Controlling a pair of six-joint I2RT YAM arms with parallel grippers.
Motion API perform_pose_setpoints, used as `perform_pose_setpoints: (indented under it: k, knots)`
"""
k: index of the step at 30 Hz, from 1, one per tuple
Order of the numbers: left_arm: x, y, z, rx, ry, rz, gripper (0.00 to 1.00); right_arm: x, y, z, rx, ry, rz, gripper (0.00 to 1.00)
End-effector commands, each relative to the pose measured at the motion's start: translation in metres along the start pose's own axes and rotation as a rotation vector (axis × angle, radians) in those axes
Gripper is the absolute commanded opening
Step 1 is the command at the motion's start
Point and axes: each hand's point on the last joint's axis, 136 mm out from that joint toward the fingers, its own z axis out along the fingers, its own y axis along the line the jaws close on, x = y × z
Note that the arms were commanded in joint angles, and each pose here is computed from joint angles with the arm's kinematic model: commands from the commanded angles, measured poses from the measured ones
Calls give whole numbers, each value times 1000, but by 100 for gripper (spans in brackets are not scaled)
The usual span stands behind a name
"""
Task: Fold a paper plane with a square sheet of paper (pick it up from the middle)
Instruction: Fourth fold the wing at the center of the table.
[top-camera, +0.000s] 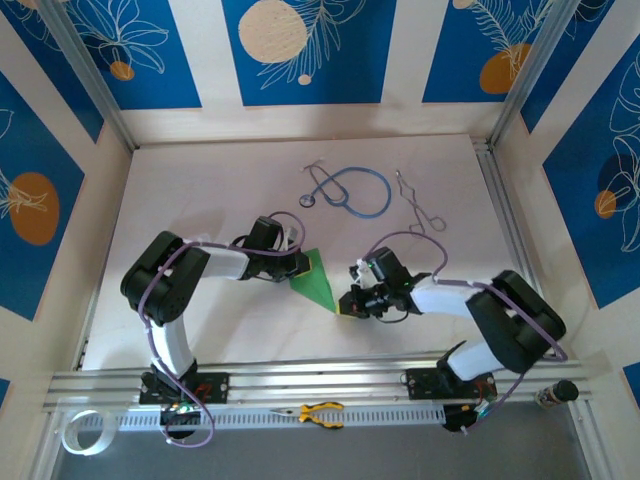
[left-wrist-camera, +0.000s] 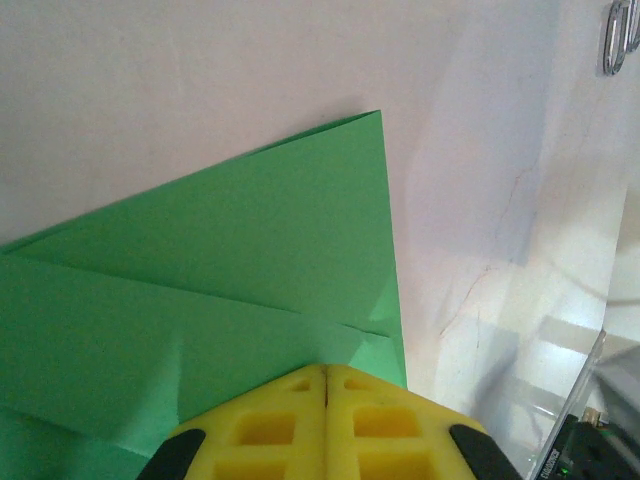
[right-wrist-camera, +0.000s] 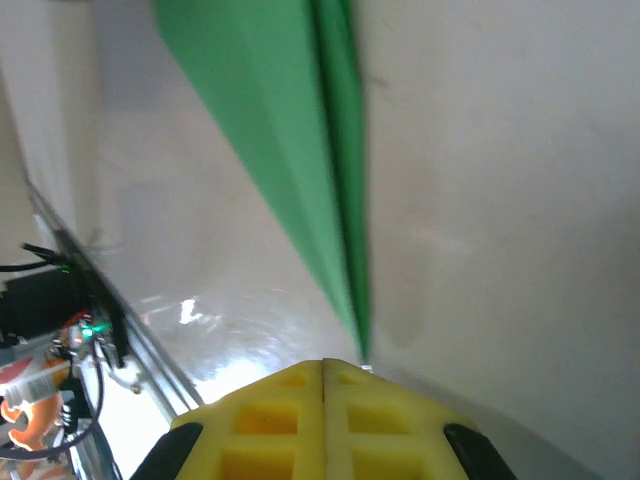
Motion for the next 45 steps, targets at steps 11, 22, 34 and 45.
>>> perform_pose_setpoints:
  k: [11,22,34,45]
  knots:
    - [11,27,-1,-84,8,-61,2,-46,38,14,0,0,-18,1]
    - [10,25,1,-71,12,-60,3,-56,16,48,74,26,53,0]
    - [-9,-32,-20,49,-36,57,6,-21,-33,54,164,70,153,0]
    - [24,-27,-9,66,36,-7,4,-27,-32,54,168,70,155,0]
